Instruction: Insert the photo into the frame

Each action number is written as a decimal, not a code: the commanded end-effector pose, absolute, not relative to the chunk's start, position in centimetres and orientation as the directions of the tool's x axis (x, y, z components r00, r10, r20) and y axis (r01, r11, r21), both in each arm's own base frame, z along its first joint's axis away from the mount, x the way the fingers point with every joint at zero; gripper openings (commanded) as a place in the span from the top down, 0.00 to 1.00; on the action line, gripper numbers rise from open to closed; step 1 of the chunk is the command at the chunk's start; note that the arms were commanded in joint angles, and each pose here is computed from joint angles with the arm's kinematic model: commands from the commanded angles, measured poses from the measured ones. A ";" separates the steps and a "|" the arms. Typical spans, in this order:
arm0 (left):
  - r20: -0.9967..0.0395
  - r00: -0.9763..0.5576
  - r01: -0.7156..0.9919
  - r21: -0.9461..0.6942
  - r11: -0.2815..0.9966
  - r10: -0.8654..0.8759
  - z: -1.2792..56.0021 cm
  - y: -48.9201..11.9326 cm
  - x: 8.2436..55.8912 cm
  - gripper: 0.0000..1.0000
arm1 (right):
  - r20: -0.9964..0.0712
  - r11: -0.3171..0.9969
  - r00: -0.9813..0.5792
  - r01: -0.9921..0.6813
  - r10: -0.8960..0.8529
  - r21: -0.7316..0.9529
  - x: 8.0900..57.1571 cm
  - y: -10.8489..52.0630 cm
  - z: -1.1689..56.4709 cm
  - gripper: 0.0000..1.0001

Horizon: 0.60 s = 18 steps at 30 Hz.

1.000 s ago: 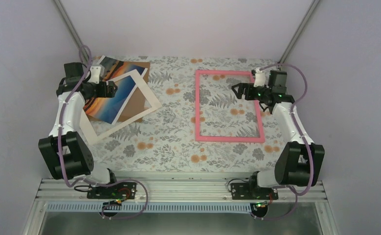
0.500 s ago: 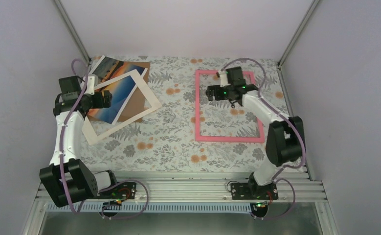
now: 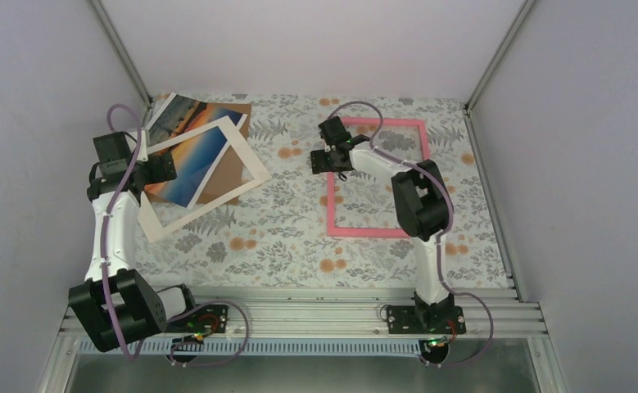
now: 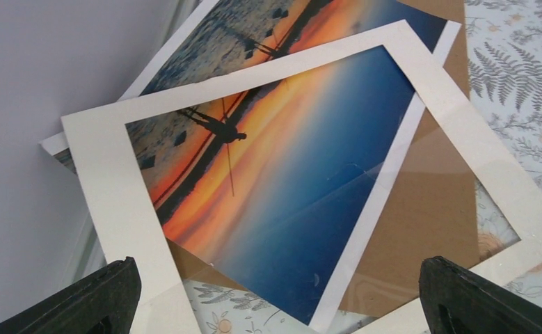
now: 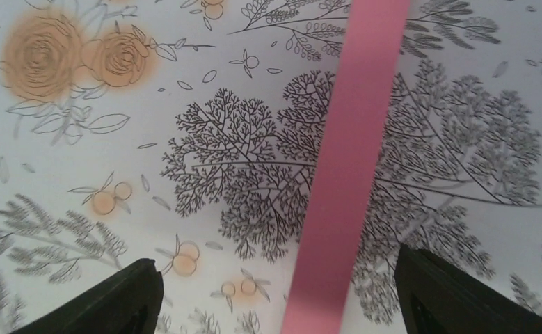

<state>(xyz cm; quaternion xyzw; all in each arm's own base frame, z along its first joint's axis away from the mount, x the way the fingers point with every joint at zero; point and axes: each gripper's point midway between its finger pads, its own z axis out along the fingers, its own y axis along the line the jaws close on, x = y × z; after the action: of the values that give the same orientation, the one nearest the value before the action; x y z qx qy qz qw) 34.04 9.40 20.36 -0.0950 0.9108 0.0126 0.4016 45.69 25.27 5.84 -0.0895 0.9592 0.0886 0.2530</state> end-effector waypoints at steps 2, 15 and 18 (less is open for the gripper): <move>-0.746 -0.638 -0.243 -0.042 0.969 -0.192 20.4 10.5 34.0 0.00 | -0.506 0.989 -0.859 -0.131 -0.081 0.063 47.1 25.8 4.2 0.22; -0.732 -0.652 -0.217 -0.068 0.974 -0.196 20.1 10.0 34.6 0.00 | -0.471 0.992 -0.879 -0.110 -0.069 0.061 47.3 26.3 2.1 0.78; -0.731 -0.660 -0.170 -0.080 0.982 -0.174 20.4 9.0 35.1 0.00 | -0.520 0.983 -0.852 -0.146 -0.065 0.116 47.6 27.2 6.1 0.96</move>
<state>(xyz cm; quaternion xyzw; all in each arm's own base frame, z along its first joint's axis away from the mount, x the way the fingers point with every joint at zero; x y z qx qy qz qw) 34.20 9.95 19.30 -0.1137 0.9143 0.0162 0.3884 47.09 25.63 2.27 -0.0351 0.9692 0.0422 0.2403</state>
